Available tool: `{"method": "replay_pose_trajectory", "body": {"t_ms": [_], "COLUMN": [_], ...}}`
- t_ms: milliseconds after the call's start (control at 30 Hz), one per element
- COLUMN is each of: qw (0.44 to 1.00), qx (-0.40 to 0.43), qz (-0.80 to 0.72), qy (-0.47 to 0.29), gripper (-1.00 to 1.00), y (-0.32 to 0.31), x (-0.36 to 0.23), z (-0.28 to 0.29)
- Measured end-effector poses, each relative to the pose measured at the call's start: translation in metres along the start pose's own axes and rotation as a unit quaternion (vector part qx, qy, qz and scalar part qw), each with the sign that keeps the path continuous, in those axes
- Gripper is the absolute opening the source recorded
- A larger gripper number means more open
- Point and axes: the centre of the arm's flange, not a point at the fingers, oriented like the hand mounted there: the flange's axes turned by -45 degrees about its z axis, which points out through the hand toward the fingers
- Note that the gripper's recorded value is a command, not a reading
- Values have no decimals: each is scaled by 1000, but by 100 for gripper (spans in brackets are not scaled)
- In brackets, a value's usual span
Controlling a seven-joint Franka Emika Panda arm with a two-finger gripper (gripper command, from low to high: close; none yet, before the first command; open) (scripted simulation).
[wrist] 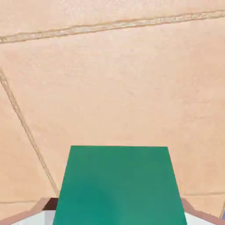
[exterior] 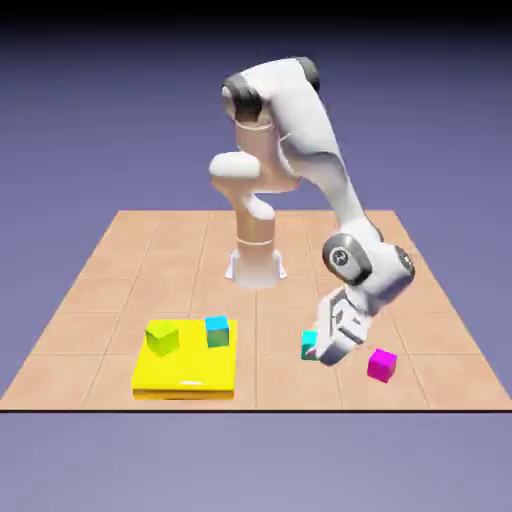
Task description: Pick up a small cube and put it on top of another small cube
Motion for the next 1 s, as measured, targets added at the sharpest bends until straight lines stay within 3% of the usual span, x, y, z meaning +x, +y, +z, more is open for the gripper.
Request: {"method": "replay_pose_trajectory", "body": {"t_ms": [133, 300, 533, 800, 867, 967, 1000], "qw": [984, 922, 764, 506, 485, 485, 485], "qx": [95, 211, 368, 523, 524, 525, 525], "qz": [149, 325, 530, 686, 700, 699, 700], "qy": [-2, -3, 0, 11, 11, 12, 12], "gripper": [-100, -100, -100, -100, -100, -100, 100], "y": [28, 55, 80, 96, 95, 76, 70], "x": [-45, -102, -183, -280, -292, -251, -242], "z": [21, 43, 66, 89, 95, 125, 133]}}
